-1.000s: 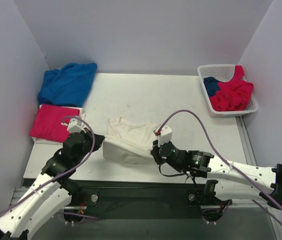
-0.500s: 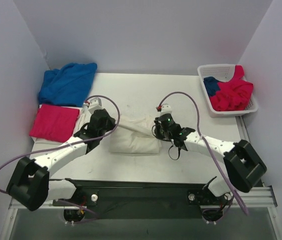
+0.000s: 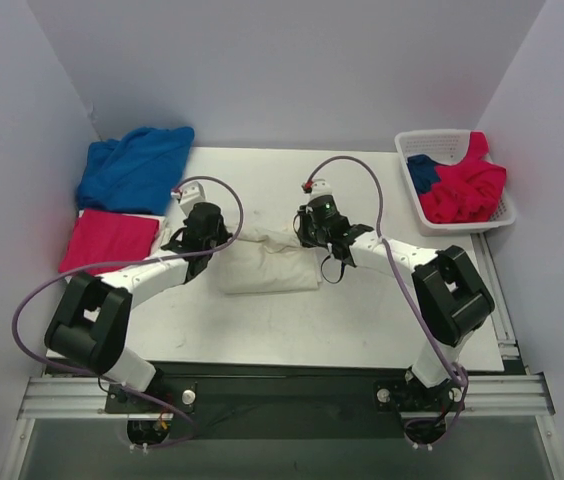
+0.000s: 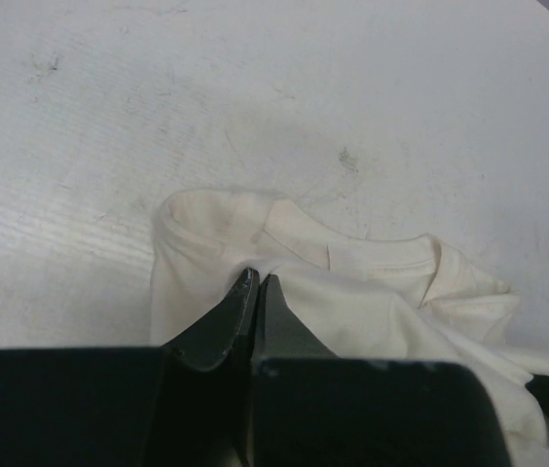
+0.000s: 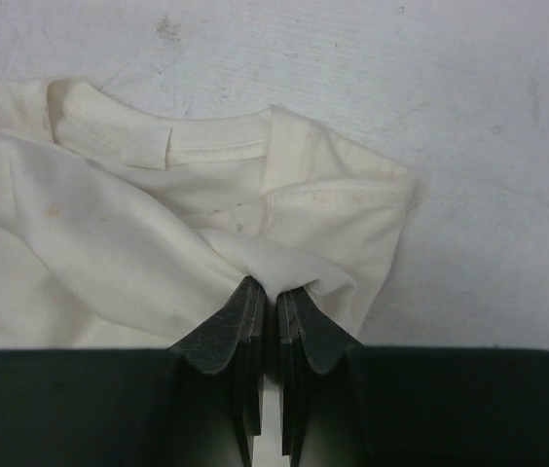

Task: Fold and stack the t-shirts
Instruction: Fold the long partially folded tshirt into a neat square

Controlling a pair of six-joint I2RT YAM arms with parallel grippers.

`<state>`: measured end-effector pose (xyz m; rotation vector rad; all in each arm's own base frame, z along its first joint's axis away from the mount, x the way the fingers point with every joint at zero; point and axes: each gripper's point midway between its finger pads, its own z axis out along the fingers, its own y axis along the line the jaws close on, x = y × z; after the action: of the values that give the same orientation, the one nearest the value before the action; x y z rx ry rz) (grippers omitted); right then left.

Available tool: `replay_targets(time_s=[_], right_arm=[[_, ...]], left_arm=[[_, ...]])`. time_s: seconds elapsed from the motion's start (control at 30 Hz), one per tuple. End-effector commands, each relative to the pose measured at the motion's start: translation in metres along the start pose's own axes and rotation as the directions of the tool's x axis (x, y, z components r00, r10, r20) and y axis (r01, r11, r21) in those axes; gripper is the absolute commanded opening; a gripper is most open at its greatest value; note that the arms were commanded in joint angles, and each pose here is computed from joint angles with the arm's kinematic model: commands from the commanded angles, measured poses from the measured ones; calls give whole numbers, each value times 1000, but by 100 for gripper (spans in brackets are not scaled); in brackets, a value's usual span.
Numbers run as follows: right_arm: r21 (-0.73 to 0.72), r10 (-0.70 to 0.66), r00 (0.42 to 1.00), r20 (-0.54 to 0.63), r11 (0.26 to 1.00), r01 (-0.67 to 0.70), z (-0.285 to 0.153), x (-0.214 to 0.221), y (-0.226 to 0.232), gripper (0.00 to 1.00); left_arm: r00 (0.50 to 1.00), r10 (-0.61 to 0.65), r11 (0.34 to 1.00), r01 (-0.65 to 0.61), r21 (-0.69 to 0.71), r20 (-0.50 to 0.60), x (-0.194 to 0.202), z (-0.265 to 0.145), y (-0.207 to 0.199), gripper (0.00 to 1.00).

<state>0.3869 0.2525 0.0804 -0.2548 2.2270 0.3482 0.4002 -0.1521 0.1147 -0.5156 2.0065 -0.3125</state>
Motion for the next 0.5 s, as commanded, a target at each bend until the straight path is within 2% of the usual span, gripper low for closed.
replay_targets(time_s=[0.0,0.03,0.07,0.1,0.13,0.17,0.27,0.4,0.47], right_arm=[[17,-9,999,33,1000,8,-1,-25,-1,4],[30,-11,999,37,999,10,-1,-27,-4,10],[41,-11,999,40,999,9,-2,-28,-5,24],[46,-13,999,49,999,11,-2,-32,-6,31],[72,-22,998,64,997,17,-3,-37,-10,34],[90,-24,997,76,996,17,-4,-41,-14,43],[132,-29,992,122,991,13,-8,-61,-22,47],[157,-26,986,166,988,0,-20,-82,-27,47],[155,-32,987,156,988,8,-25,-79,-24,45]], left_arm=[[1000,5,994,-6,107,6,-19,20,-26,5],[1000,-3,994,2,107,12,-26,24,-27,15],[1000,9,994,-10,110,8,-27,28,-27,20],[1000,8,995,-9,100,7,-27,31,-25,22],[1000,5,995,-7,97,18,-31,31,-24,31],[999,1,994,-5,105,44,-38,32,-25,36],[990,-17,990,-3,140,142,-61,22,-29,47],[974,-50,976,2,216,219,-86,-3,-43,52],[977,-38,975,-9,221,209,-84,-8,-43,53]])
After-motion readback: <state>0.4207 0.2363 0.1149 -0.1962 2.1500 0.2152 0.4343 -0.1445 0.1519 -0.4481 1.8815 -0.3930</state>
